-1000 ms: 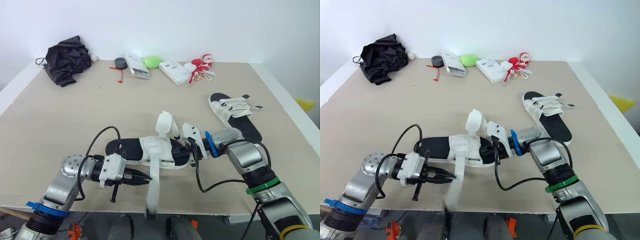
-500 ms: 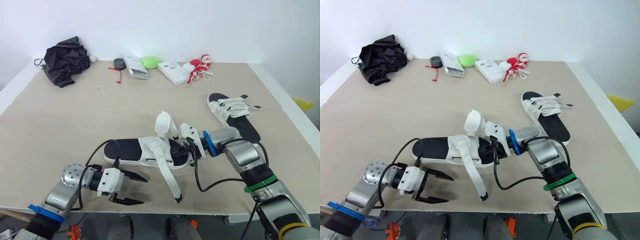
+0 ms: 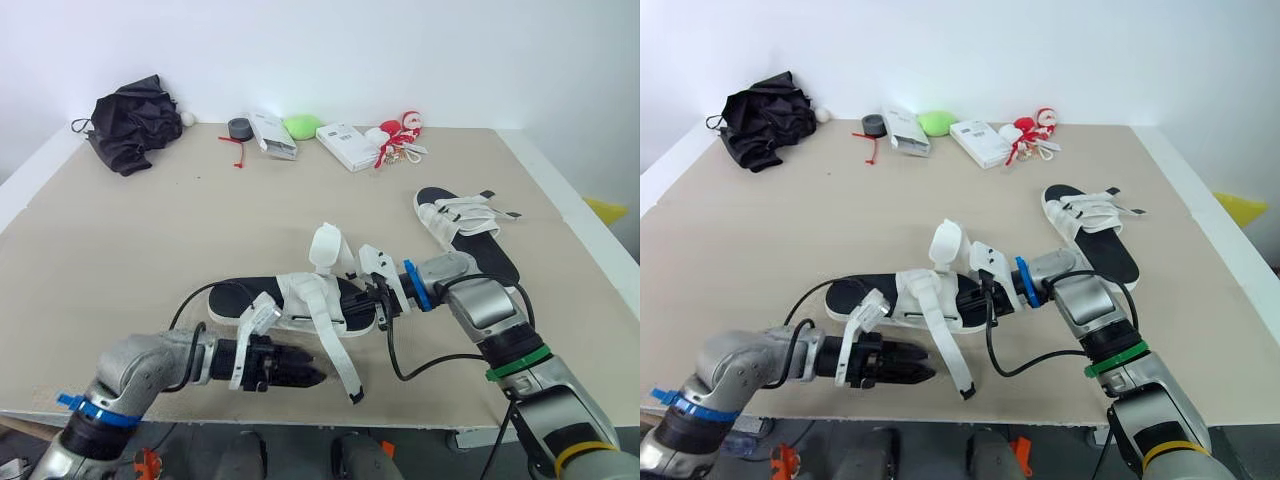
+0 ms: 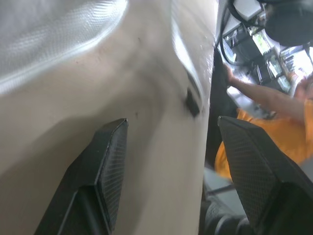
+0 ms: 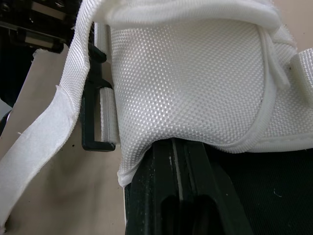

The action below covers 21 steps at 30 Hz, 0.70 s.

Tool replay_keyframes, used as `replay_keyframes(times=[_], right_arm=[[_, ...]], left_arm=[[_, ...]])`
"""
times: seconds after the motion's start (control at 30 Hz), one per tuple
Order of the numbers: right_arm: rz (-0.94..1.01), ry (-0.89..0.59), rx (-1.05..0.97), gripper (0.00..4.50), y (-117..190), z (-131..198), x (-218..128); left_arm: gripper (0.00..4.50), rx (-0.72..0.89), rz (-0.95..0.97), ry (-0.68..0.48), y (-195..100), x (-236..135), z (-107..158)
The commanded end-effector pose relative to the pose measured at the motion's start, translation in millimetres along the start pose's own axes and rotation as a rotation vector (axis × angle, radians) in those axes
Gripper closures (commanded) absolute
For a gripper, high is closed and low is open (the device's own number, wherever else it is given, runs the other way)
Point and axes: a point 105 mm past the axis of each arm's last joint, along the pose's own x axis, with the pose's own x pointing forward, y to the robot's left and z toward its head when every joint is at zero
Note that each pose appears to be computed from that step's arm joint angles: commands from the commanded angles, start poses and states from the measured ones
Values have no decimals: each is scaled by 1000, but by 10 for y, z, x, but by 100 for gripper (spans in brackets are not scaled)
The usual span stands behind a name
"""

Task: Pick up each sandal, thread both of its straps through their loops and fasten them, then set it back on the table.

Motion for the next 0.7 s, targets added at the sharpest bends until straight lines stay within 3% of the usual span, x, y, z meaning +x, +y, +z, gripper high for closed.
replay_keyframes(times=[0.03, 0.23, 0.33, 0.53, 0.7], right_arm=[[41, 84, 69, 450, 95, -263, 116], [40, 90, 67, 450, 96, -257, 111], [40, 92, 64, 450, 92, -244, 108], [38, 99, 55, 450, 68, -224, 96], [39, 103, 47, 450, 37, -209, 94]], left_arm=[[145, -80, 9, -36, -16, 111, 153], [145, -100, -32, -19, -130, 225, 234], [219, -112, -45, -26, -159, 256, 267], [449, -146, -92, -82, -239, 254, 345], [449, -191, -107, -137, -236, 182, 406]])
